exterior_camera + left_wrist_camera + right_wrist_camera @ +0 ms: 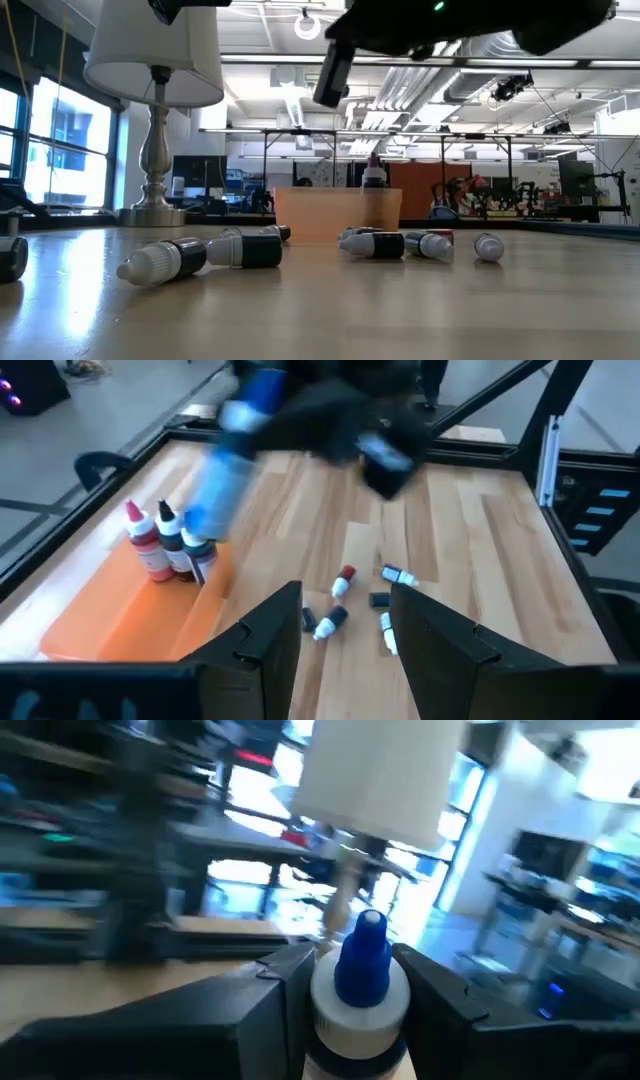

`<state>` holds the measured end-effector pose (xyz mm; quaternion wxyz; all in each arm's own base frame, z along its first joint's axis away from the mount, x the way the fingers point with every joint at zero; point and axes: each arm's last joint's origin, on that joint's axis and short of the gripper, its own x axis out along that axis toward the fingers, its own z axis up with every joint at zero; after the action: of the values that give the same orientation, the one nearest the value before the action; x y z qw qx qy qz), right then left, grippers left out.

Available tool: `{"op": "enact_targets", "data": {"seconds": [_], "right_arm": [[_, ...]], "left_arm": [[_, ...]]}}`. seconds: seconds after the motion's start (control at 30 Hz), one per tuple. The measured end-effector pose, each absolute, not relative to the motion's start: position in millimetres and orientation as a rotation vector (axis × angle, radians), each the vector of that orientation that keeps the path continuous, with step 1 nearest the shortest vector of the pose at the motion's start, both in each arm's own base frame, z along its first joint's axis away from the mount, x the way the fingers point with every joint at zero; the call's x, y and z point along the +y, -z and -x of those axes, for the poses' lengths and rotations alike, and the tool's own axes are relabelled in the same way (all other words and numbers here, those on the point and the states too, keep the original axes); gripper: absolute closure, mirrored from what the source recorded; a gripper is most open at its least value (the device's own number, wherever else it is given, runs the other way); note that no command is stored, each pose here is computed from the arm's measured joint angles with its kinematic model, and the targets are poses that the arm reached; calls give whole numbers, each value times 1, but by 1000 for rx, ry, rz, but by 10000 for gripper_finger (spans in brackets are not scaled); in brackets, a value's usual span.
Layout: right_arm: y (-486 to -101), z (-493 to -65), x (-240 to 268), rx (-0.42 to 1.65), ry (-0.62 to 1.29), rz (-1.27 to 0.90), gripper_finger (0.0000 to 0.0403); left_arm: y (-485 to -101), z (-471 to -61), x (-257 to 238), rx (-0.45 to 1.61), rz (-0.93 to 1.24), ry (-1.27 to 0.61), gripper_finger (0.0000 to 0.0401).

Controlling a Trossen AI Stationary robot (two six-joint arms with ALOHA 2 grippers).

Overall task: Pick & Place food coloring
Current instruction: Put the large blue food coloring bottle into the bin

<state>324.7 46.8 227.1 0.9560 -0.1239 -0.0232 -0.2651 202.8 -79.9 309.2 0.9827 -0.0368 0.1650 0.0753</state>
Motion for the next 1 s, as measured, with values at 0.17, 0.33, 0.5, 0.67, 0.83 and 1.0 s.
{"op": "enact_targets", "data": {"seconds": [0.17,0.33,0.5,0.67,0.83,1.0], "right_arm": [[-217,-338,-15,124,633,141,291],[-205,-339,-49,282,577,-21,282],[-204,-336,-62,302,658,15,292],[-198,-331,-76,354,691,-33,288],[-197,-330,-82,357,680,-48,284],[-198,-331,-82,353,602,-46,290]], "left_arm": [[-308,-202,-80,341,68,-152,249],[-306,-201,-79,365,54,-155,249],[-304,-201,-79,385,30,-163,249],[-303,-200,-78,390,20,-184,249],[-302,-200,-78,397,16,-184,249],[-302,-200,-78,402,15,-185,249]]}}
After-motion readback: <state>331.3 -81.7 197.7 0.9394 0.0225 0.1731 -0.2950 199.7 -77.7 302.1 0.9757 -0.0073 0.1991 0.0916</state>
